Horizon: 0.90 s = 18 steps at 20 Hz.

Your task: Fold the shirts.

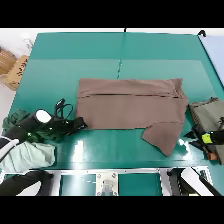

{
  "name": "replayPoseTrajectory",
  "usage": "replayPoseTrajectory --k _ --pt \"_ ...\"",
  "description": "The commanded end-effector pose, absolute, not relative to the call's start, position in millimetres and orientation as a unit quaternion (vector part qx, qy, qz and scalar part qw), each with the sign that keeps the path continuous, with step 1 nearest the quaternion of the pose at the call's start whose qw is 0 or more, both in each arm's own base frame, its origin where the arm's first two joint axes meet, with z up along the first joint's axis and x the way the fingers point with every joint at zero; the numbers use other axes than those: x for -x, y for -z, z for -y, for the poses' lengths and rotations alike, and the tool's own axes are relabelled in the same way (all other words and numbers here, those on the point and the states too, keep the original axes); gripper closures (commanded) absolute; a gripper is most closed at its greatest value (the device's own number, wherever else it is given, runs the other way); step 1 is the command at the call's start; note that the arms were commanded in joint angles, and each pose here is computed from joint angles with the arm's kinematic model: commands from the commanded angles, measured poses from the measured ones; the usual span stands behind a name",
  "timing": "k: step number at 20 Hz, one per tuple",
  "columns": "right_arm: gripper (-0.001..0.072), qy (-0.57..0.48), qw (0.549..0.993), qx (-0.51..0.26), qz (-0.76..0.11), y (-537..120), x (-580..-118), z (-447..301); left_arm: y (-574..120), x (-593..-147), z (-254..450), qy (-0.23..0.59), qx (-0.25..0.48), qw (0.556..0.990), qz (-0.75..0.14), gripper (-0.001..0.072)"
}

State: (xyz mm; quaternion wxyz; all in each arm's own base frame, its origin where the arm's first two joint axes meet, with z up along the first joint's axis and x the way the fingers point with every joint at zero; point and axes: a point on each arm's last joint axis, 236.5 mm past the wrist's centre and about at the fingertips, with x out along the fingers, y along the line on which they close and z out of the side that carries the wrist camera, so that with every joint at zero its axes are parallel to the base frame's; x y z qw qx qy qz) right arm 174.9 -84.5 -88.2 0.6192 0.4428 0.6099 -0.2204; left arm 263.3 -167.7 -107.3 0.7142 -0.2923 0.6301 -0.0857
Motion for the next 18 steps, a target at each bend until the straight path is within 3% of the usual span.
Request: replayPoseTrajectory --k 1,2,9,10,11,13,16,18 --pt "0.0275 0.195 0.610 -0.482 -0.598 102.1 -177.4 58.0 115.0 -293.3 161.4 0.050 0.319 0.750 -0.578 0.0478" --pt "0.0225 0.193 0.609 -0.483 -0.599 104.1 -176.3 56.0 113.2 -294.6 162.6 0.055 0.316 0.751 -0.576 0.0687" --pt "0.0226 0.129 0.583 -0.455 -0.660 124.6 -176.4 17.6 107.5 -290.0 170.0 0.088 0.290 0.749 -0.588 0.0684" --pt "0.0315 0.121 0.576 -0.456 -0.668 126.9 -176.6 11.1 107.8 -288.4 170.4 0.091 0.287 0.748 -0.591 0.0684" --pt "0.0509 0.110 0.578 -0.451 -0.672 126.8 -176.8 7.7 108.3 -286.9 169.5 0.091 0.287 0.746 -0.594 0.0684" --pt "0.0680 0.104 0.583 -0.444 -0.672 119.7 -179.6 10.1 108.5 -283.5 167.7 0.100 0.263 0.747 -0.603 0.0684" --pt "0.0694 0.115 0.609 -0.412 -0.668 100.9 -182.8 26.9 100.7 -270.0 160.1 0.129 0.180 0.735 -0.641 0.0685" --pt "0.0694 0.155 0.611 -0.381 -0.677 90.9 -168.2 43.8 94.3 -261.2 130.3 0.106 0.101 0.730 -0.667 0.0686"
